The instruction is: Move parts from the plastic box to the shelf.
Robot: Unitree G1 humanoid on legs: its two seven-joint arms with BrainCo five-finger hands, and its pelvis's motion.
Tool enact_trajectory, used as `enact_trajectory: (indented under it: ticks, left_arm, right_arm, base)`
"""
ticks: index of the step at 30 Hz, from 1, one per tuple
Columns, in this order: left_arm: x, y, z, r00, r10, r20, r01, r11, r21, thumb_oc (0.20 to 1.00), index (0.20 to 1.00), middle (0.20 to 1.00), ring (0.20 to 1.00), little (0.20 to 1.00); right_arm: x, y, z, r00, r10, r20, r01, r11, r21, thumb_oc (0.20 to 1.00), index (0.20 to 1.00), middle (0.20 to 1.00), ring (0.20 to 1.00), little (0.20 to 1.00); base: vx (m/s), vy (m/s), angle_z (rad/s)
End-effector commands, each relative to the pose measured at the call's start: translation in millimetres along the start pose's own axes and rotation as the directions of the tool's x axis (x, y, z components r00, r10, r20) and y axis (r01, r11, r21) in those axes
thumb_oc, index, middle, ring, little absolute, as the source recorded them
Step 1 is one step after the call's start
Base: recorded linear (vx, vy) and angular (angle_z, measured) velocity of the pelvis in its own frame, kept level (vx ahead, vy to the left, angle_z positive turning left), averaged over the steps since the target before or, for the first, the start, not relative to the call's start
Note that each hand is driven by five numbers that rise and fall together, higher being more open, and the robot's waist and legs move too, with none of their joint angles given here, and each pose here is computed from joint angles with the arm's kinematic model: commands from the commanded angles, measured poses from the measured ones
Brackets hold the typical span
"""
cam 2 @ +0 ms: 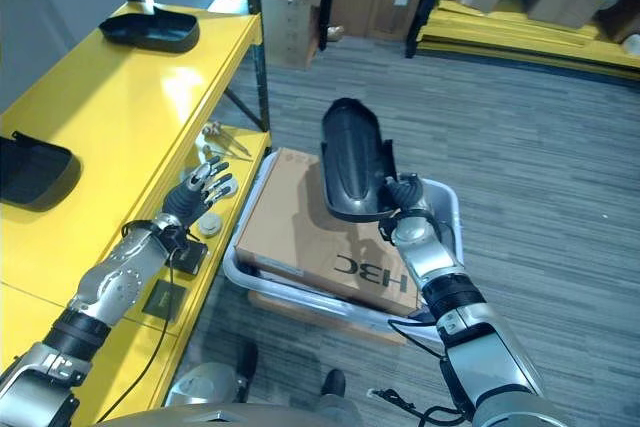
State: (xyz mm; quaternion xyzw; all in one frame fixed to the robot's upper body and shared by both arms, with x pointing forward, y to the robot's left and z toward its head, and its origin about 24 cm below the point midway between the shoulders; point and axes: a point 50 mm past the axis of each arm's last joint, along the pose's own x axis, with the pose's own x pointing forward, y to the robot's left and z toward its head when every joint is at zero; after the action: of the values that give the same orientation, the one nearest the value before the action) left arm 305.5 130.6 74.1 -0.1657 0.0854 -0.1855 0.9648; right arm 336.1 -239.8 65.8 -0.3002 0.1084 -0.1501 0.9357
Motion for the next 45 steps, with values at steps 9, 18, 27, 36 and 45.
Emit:
enact_trajectory:
  ticks: [9,18,27,36,45]
  left_arm:
    - [51.6,-27.4,3.3,0.998,0.028,-0.065,-0.028,1.0,-0.001,1.0,1.0,1.0,1.0,1.0]
    - [59.1,-50.2,1.7,0.994,-0.073,-0.084,0.078,0.995,0.054,1.0,1.0,1.0,1.0,1.0]
    - [58.4,-65.3,-8.1,0.976,-0.122,-0.179,0.161,0.961,0.224,1.0,1.0,1.0,1.0,1.0]
    - [58.2,-68.3,-12.8,0.979,-0.088,-0.183,0.138,0.949,0.283,1.0,1.0,1.0,1.0,1.0]
    - [47.6,-26.8,0.8,0.991,0.039,-0.13,0.007,0.943,0.333,1.0,1.0,1.0,1.0,1.0]
  right_arm:
    - [-4.3,52.3,87.5,0.957,0.152,0.246,-0.169,0.984,0.05,0.2,0.2,0.2,0.2,0.2]
    - [-11.4,74.5,94.9,0.937,0.244,0.251,-0.257,0.966,0.019,0.2,0.2,0.2,0.2,0.2]
    - [-19.4,92.5,92.0,0.92,0.306,0.243,-0.314,0.949,-0.005,0.2,0.2,0.2,0.2,0.2]
    - [-26.2,106.3,91.0,0.911,0.335,0.241,-0.34,0.94,-0.024,0.2,0.2,0.2,0.2,0.2]
    - [-17.0,74.9,79.1,0.951,0.208,0.227,-0.221,0.975,0.032,0.2,0.2,0.2,0.2,0.2]
  base:
    - [0.02,-0.015,-0.1]
    - [0.0,0.0,0.0]
    - [0.0,0.0,0.0]
    - [0.0,0.0,0.0]
    - [0.0,0.0,0.0]
